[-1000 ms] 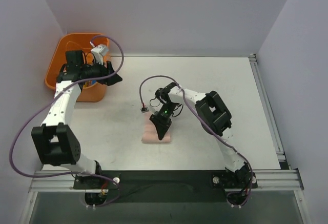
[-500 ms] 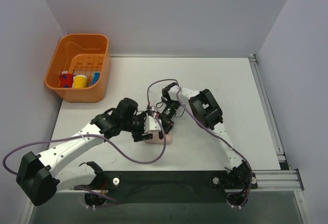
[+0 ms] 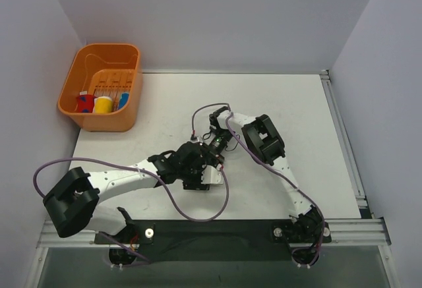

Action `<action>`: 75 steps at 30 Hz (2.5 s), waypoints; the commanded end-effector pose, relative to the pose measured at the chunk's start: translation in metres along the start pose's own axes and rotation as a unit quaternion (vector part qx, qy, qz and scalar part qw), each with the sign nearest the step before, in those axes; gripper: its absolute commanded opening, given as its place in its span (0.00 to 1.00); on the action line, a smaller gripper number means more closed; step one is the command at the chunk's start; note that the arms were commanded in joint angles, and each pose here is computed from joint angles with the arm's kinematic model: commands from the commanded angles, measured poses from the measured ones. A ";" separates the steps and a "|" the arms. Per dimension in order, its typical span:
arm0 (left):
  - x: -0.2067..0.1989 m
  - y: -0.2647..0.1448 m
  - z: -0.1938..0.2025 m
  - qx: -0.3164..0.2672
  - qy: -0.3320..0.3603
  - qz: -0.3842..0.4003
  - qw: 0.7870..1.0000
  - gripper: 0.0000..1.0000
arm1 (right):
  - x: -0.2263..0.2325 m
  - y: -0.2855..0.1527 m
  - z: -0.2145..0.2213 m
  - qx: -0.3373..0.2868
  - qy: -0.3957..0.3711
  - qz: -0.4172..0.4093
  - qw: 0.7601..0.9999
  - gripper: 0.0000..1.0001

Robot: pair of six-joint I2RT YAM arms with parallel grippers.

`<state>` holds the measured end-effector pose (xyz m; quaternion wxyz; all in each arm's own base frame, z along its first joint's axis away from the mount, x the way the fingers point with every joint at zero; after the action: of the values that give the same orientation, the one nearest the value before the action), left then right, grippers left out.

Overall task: Roll the towels
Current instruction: Roll the towel

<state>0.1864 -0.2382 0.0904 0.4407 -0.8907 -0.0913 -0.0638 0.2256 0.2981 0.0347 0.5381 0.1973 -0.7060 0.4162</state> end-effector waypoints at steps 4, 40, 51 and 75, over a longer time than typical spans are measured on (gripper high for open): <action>-0.013 0.022 0.010 0.029 0.015 0.021 0.999 0.50 | -0.022 -0.004 0.004 0.010 0.019 0.023 1.000 0.02; 0.067 0.058 0.048 0.141 -0.363 0.400 0.830 0.20 | 0.124 -0.142 0.089 -0.177 -0.241 0.449 0.842 0.67; 0.045 0.059 0.066 0.172 -0.376 0.442 0.796 0.27 | 0.109 -0.048 0.023 0.009 -0.453 0.506 0.734 0.66; 0.091 0.046 0.055 0.101 -0.408 0.371 0.828 0.54 | 0.035 0.025 0.045 0.109 -0.470 0.410 0.774 0.00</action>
<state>0.2485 -0.2258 0.0463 0.4229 -0.6795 0.1176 0.5879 0.2051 0.3065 0.0534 -0.2032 0.0441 -0.8310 0.5160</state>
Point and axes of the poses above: each gripper's point midway between its finger pads, its own y axis out along the fingers, its own x axis along the line the jaws close on, z = x × y, the point moved 4 cm from there along -y, back along the fingers, and after that the axes turned 10 degrees about -y, right-handed, at the moved point
